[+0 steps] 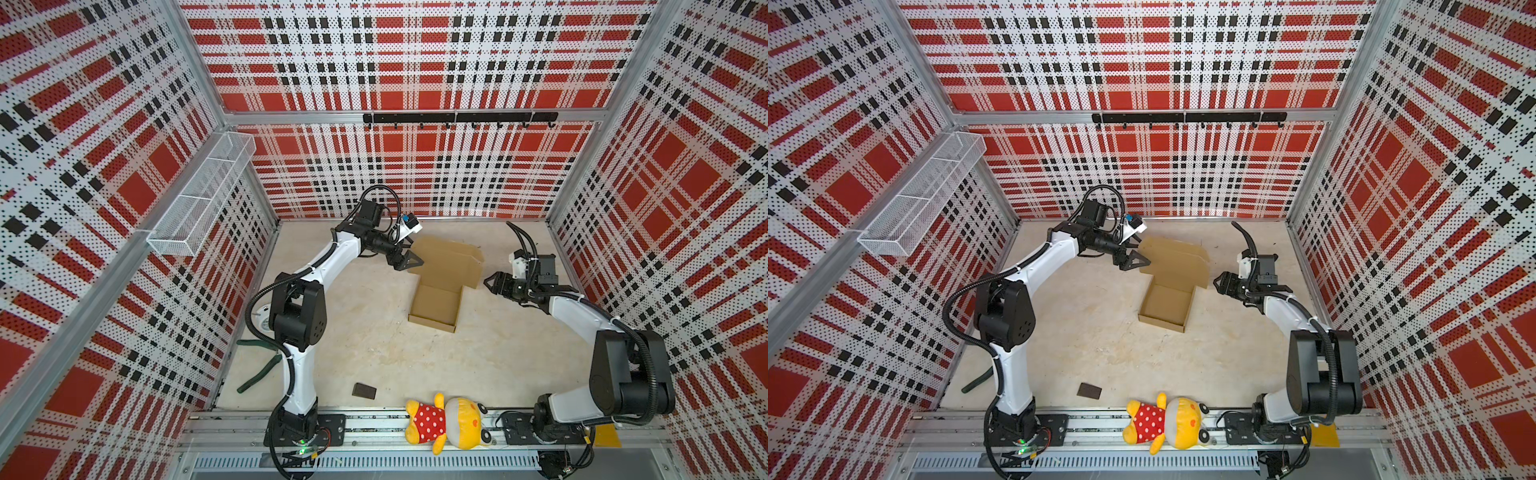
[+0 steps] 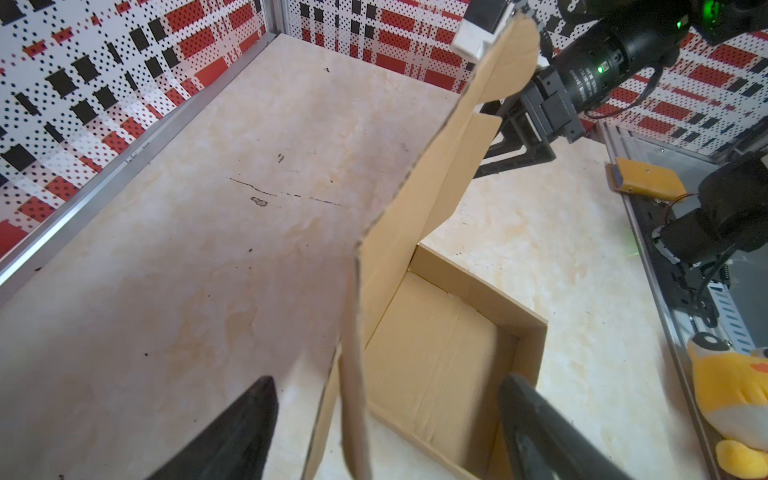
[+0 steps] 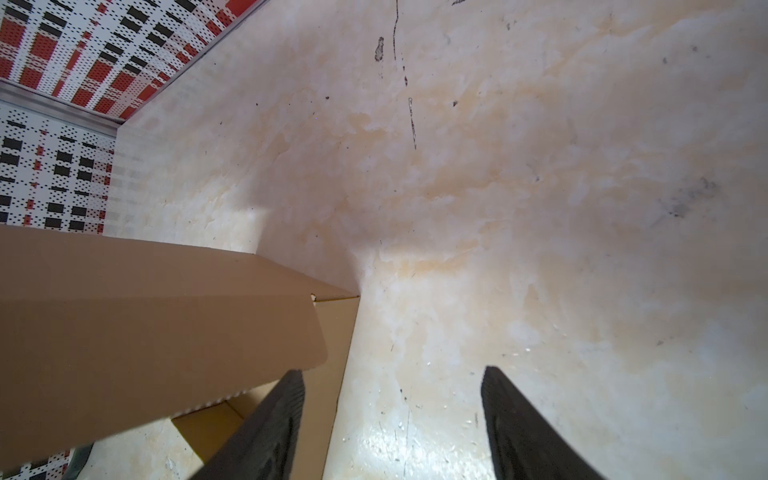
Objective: Fold the paper box
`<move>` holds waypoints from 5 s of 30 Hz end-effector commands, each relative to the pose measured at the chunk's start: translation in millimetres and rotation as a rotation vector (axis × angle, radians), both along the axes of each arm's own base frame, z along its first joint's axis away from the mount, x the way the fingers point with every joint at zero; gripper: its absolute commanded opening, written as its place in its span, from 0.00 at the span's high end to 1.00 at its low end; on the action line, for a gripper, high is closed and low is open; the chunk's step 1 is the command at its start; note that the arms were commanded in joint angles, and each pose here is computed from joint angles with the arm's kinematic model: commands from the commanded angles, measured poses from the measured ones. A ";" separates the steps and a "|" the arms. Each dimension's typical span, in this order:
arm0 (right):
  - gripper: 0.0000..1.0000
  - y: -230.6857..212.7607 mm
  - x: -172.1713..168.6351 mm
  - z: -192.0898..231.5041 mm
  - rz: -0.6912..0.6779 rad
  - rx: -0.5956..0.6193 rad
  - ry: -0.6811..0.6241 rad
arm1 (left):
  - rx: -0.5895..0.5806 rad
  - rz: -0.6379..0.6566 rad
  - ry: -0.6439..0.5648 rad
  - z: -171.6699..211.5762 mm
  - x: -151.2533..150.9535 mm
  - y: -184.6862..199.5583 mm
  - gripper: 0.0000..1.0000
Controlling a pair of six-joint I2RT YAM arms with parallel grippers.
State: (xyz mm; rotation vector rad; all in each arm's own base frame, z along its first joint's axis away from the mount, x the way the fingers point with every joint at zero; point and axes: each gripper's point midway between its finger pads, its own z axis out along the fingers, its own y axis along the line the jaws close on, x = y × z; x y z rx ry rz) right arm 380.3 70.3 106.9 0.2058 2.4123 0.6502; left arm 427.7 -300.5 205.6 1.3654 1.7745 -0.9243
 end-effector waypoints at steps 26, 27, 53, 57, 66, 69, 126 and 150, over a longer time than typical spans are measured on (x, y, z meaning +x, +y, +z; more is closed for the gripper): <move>0.34 34.7 2.7 11.9 0.114 0.031 -0.088 | 0.033 0.194 -0.003 11.9 1.7 1.5 0.69; 0.34 35.0 1.7 13.0 0.115 0.030 -0.091 | 0.032 0.196 -0.004 12.2 0.8 1.5 0.74; 0.34 53.7 -25.1 15.1 0.158 0.057 -0.108 | 0.055 0.312 0.024 1.1 -16.9 5.4 0.74; 0.34 52.8 -30.5 16.8 0.157 0.052 -0.111 | 0.068 0.324 0.014 -0.5 -17.4 7.9 0.67; 0.34 52.6 -38.1 10.8 0.161 0.055 -0.096 | 0.076 0.359 0.014 0.7 -17.7 12.5 0.73; 0.34 52.1 -40.6 8.1 0.163 0.049 -0.087 | 0.068 0.374 0.028 2.3 -22.2 14.5 0.77; 0.36 139.2 -80.8 45.8 0.449 0.183 -0.359 | 0.016 0.511 0.095 6.4 -3.2 -3.2 0.88; 0.49 160.5 -61.0 60.2 0.451 0.106 -0.838 | -0.005 0.481 0.134 -3.1 -13.8 -3.1 0.88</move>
